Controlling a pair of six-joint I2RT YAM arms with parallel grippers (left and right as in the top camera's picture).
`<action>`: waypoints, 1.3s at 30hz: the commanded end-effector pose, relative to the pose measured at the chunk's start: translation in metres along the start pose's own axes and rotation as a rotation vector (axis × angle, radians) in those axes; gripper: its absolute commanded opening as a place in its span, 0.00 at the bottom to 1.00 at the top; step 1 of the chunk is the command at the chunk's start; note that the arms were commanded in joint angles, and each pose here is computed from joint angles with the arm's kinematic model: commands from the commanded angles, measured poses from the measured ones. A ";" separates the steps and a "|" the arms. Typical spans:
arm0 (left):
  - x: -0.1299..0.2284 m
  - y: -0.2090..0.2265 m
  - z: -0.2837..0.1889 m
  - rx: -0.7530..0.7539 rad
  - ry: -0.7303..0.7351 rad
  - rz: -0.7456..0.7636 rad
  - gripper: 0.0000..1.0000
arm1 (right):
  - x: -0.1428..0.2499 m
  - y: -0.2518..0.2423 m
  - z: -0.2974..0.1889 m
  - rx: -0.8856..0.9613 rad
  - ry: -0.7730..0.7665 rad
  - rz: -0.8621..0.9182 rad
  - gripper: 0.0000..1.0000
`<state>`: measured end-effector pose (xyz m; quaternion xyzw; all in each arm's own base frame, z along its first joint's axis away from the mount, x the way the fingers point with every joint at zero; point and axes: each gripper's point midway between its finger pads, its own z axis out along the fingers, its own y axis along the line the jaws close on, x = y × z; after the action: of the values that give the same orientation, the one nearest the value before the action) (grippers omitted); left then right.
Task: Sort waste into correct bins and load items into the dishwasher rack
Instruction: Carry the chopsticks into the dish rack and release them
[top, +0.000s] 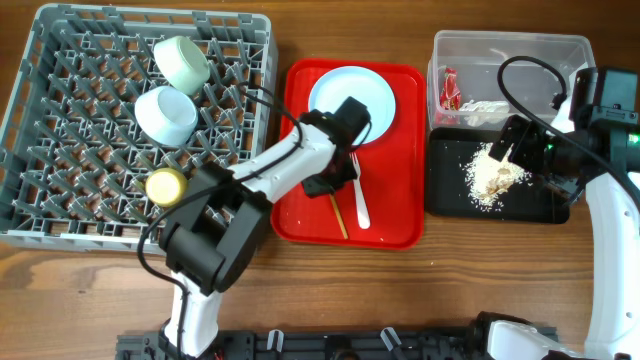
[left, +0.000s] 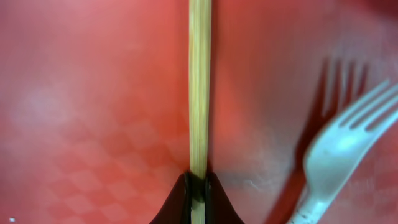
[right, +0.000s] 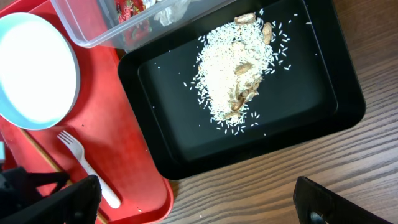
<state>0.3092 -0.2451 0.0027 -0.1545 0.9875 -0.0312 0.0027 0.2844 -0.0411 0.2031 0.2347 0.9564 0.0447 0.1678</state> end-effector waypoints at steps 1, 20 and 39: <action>-0.023 0.015 -0.027 0.034 -0.058 -0.028 0.04 | -0.004 -0.001 -0.007 0.003 -0.024 -0.017 1.00; -0.100 0.091 -0.201 0.147 -0.494 0.485 0.04 | -0.003 -0.001 -0.007 0.005 -0.020 -0.017 1.00; -0.129 0.125 -0.134 0.024 -0.341 0.445 0.25 | -0.001 -0.002 -0.007 0.008 -0.009 -0.016 1.00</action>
<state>0.3913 -0.0829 0.1365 0.0589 0.9801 -0.0238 0.1880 0.2804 -0.0404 0.2016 0.2353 0.9578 0.0442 0.1591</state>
